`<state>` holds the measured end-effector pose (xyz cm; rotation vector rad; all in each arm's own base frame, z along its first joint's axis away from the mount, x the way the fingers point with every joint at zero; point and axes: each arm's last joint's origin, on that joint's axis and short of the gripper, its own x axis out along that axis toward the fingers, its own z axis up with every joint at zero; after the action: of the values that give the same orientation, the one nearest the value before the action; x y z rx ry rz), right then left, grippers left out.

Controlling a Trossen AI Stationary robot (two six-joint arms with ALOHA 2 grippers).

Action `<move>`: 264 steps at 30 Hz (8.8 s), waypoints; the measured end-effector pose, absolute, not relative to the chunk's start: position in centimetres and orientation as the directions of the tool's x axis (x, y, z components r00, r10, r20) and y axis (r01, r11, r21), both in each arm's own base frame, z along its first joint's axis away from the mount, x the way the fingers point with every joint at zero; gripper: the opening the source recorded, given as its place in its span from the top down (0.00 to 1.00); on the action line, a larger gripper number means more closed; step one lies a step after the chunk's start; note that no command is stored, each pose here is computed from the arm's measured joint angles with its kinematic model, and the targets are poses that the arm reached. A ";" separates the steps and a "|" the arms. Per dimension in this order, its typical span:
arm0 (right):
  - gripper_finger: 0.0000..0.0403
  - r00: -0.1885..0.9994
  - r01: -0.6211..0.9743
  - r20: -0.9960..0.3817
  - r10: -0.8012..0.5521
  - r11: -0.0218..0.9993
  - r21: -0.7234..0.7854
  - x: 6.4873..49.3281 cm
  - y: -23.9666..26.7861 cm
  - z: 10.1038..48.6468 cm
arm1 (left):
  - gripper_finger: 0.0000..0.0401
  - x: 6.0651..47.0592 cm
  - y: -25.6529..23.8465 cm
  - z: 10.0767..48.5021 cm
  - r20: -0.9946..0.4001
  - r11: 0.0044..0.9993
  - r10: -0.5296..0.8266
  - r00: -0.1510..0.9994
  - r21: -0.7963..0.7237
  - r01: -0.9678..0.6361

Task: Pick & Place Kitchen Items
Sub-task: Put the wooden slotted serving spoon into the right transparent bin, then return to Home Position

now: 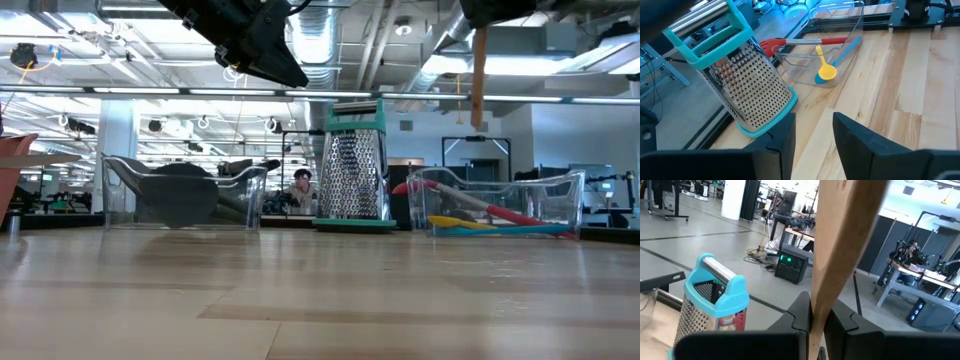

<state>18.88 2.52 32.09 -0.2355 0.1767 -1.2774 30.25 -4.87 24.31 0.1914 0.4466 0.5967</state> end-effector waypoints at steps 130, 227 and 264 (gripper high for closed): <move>1.00 0.818 0.161 -0.538 -0.201 0.980 -0.120 20.2 -0.3 36.3 | 0.99 19.4 -4.7 29.5 -0.154 0.933 0.201 0.967 0.332 -0.141; 1.00 0.994 -0.107 0.015 0.109 0.987 -0.116 9.6 1.8 16.8 | 1.00 9.7 -1.2 17.1 0.061 0.994 -0.094 0.994 0.068 0.090; 1.00 0.994 -0.107 0.009 0.109 0.989 -0.103 9.6 1.8 16.8 | 1.00 9.7 -1.2 17.2 0.075 0.994 -0.094 0.993 0.066 0.089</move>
<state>9.64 1.79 16.77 -0.1030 -0.0149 0.1085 9.68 -1.22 17.25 0.0630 -0.0783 -0.0919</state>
